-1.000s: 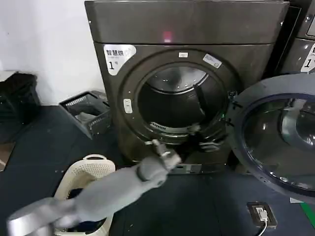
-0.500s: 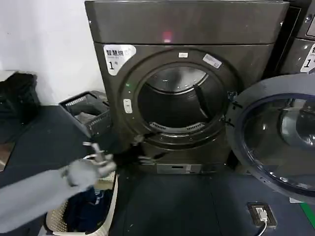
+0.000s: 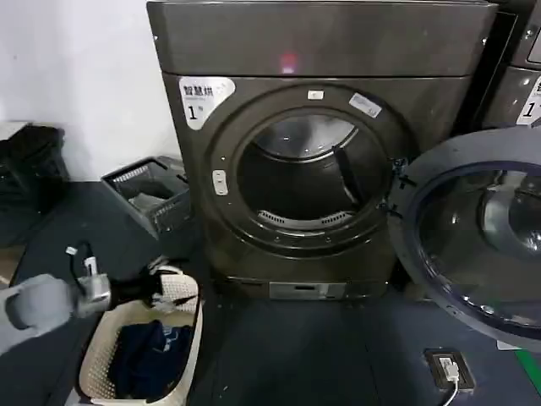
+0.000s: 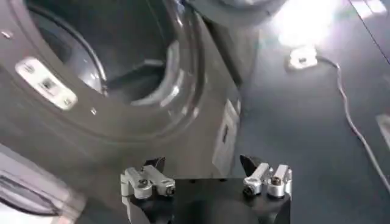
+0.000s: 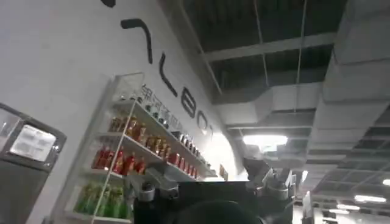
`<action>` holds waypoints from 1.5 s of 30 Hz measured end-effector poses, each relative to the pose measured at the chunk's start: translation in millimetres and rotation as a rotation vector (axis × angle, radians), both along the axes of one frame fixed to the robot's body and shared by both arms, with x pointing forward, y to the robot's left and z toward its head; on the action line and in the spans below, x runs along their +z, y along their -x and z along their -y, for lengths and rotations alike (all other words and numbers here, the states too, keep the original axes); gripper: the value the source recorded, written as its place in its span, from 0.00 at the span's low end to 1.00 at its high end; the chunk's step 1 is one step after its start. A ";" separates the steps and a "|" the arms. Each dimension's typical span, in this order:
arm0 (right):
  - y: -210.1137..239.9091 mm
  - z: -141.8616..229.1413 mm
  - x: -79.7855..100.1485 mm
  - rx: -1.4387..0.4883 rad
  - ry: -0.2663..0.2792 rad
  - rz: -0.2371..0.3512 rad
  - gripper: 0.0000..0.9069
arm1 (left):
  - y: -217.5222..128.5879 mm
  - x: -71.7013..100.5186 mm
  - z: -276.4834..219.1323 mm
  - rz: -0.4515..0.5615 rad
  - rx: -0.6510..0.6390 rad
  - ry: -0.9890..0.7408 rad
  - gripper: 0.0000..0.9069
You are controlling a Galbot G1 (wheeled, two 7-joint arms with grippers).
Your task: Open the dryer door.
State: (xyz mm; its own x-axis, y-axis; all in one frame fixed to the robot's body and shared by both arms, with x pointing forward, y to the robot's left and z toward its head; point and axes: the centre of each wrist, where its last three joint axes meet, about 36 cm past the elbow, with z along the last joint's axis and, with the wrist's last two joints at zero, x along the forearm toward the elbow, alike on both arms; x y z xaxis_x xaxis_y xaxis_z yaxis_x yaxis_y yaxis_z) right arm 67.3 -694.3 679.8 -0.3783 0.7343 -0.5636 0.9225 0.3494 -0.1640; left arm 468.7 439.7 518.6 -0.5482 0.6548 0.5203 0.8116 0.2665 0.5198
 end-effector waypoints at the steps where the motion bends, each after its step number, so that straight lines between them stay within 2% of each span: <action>1: 1.7 -0.5 1.7 -0.003 0.004 0.000 1.00 | -2.4 1.4 -7.0 0.003 -0.003 -0.033 1.00; 7: 11.0 0.1 6.3 -0.021 0.012 0.004 1.00 | -18.4 11.3 -50.5 0.016 -0.014 -0.188 1.00; 14: 8.8 -0.6 -2.3 -0.013 -0.001 0.005 1.00 | -20.3 7.8 -97.2 -0.034 -0.023 -0.366 1.00; 21: 4.3 -0.7 -1.5 -0.003 0.002 0.007 1.00 | -25.5 17.7 -120.6 -0.081 -0.070 -0.466 1.00; 26: 2.2 -1.5 -0.9 0.002 0.006 0.005 1.00 | -30.4 23.6 -124.7 -0.086 -0.097 -0.499 1.00; 29: 3.5 -1.4 0.4 0.000 0.008 0.003 1.00 | -28.6 23.3 -127.8 -0.110 -0.110 -0.515 1.00; 45: 8.7 -3.5 3.5 -0.006 0.016 0.001 1.00 | -26.5 26.1 -131.2 -0.108 -0.133 -0.525 1.00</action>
State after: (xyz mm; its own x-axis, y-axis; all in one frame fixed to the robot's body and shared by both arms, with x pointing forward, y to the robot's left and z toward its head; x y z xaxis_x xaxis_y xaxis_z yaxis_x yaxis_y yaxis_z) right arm 58.7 -690.8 683.3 -0.3733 0.7275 -0.5756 0.9248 0.3412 -0.1685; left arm 495.3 570.8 544.7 -0.4037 0.3521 0.8444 0.8767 -0.1150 0.4671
